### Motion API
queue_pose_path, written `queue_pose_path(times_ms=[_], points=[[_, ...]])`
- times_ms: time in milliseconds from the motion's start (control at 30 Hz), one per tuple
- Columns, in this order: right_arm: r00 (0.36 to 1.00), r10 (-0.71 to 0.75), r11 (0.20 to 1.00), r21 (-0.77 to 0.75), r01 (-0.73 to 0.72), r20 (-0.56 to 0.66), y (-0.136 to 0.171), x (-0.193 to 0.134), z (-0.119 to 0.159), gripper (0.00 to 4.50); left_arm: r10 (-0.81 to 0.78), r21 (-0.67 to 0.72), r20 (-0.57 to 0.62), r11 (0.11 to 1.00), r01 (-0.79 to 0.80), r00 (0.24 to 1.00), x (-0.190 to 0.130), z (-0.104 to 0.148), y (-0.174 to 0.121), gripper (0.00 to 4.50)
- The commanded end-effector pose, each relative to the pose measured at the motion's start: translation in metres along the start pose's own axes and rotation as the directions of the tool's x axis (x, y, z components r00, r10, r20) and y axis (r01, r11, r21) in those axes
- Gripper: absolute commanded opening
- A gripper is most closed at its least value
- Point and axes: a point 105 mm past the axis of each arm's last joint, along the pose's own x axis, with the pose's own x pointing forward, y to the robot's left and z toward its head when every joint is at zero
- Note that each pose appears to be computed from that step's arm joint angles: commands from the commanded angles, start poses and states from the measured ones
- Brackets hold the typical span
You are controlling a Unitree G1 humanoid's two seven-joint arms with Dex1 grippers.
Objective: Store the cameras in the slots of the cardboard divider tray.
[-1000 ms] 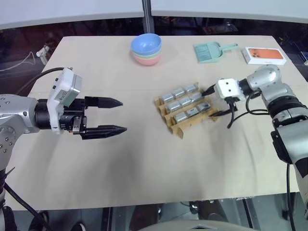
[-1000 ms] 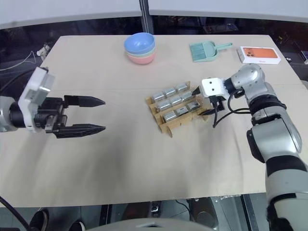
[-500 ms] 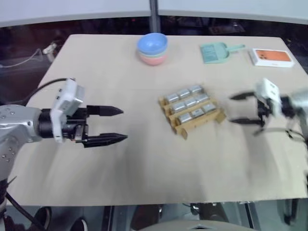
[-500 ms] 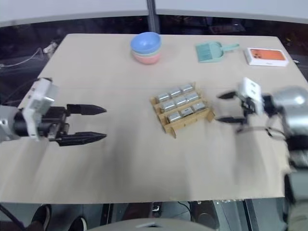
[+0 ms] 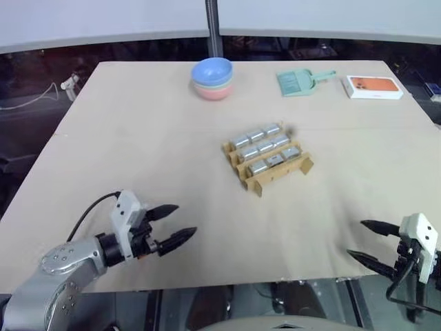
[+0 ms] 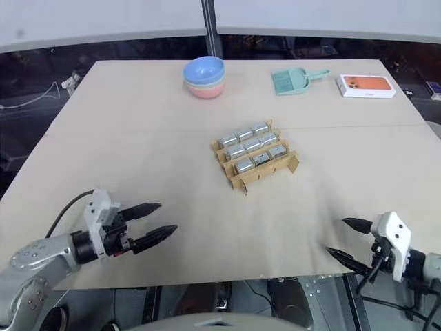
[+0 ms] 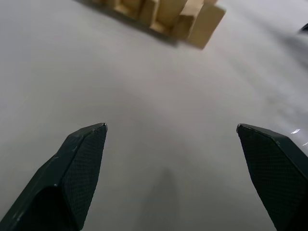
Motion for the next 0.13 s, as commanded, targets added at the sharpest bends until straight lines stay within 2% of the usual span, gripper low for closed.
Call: queue_pose_path(times_ms=[33,133], points=[[0.997,-0.044,0.998,-0.036,0.046,0.058,-0.0094,-0.0075,0.0080,4.48,0.007,0.047,0.037,0.999,-0.008,0.999,-0.0047,0.0041,-0.0037,4.50],[0.997,-0.038,0.998,-0.041,0.040,0.064,-0.0113,-0.0074,0.0076,4.48,-0.010,0.074,0.050,0.997,0.006,0.999,-0.0051,0.0039,-0.0111,4.50]])
